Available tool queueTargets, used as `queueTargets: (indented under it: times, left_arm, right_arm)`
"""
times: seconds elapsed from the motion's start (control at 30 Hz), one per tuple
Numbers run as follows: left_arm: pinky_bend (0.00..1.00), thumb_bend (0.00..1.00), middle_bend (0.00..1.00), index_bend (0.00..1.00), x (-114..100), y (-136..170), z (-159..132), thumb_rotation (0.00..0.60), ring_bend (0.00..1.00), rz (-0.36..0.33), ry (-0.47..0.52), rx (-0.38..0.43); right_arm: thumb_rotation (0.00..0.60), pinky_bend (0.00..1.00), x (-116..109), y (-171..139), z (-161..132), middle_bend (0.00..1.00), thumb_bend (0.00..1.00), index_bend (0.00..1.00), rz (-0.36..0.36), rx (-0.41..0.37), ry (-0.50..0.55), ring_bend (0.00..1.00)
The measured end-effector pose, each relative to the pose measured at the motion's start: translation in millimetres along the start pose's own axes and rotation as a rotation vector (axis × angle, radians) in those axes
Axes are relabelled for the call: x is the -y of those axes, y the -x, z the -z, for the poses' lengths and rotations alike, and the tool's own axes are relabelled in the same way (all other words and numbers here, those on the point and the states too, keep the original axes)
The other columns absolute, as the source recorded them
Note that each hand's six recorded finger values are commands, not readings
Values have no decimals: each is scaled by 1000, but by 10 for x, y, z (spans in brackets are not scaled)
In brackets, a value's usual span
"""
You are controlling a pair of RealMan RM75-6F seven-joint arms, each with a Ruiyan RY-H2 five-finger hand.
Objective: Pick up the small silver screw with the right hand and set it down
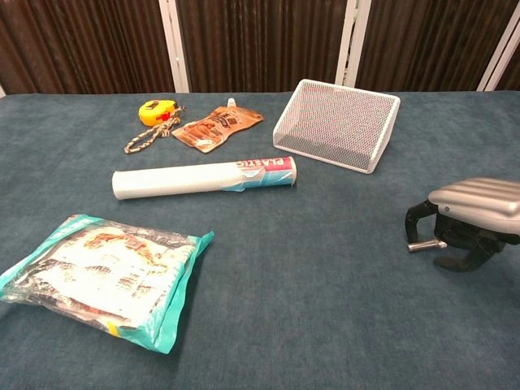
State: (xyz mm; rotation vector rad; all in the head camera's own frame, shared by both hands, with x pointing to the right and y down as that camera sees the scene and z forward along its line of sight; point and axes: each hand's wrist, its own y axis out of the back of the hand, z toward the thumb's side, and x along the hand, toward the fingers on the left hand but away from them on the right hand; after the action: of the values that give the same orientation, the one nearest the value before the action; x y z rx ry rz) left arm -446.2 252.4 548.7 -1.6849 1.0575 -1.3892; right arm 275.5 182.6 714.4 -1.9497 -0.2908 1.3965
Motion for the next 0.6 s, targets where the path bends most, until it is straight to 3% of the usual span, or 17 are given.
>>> queueTargets:
  times: [0.6]
  left_arm:
    - [414,560,92,238,-14,1,5,600,169,-4,3,-1]
  right_arm:
    - [600,775,33,32,2,997,531,680,26,0,9,882]
